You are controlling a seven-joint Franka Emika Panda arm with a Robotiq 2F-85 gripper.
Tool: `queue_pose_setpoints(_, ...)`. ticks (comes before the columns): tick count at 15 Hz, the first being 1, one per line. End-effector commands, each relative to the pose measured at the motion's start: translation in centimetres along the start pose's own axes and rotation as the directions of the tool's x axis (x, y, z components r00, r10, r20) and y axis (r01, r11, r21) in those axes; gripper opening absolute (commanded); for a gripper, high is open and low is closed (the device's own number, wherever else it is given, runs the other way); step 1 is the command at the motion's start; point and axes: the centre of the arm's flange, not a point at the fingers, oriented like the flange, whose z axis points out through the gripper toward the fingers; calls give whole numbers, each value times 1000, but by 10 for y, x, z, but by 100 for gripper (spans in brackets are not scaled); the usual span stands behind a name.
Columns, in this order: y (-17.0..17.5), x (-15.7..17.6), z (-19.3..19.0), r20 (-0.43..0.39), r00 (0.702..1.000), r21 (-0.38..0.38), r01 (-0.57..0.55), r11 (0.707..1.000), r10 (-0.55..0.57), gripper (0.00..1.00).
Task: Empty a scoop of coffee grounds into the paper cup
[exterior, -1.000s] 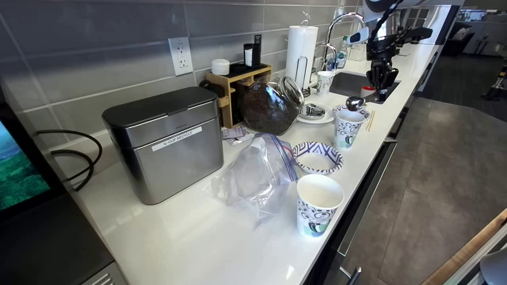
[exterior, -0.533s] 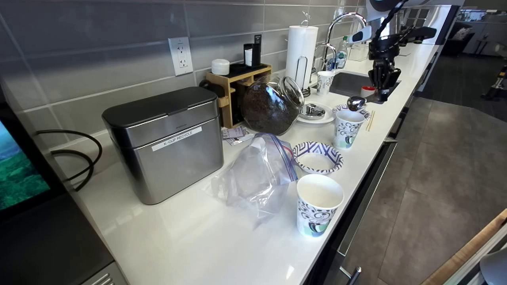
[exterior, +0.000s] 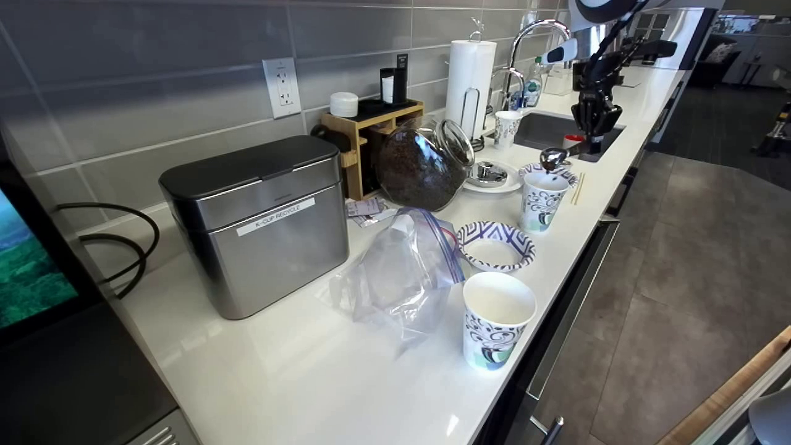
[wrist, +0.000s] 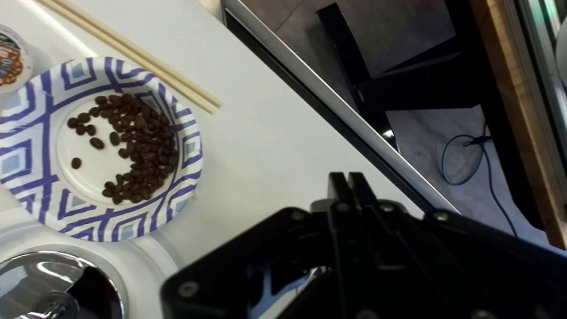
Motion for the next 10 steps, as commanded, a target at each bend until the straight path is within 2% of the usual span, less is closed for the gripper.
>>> queue_pose_setpoints(1,-12,0,0,11,1000,-91,-11,996,12,1)
queue_pose_setpoints(6,-18,4,-3,-6,1000,-89,-1,996,0,1)
queue_pose_setpoints(10,-31,7,-8,-21,1000,-130,5,992,-8,1)
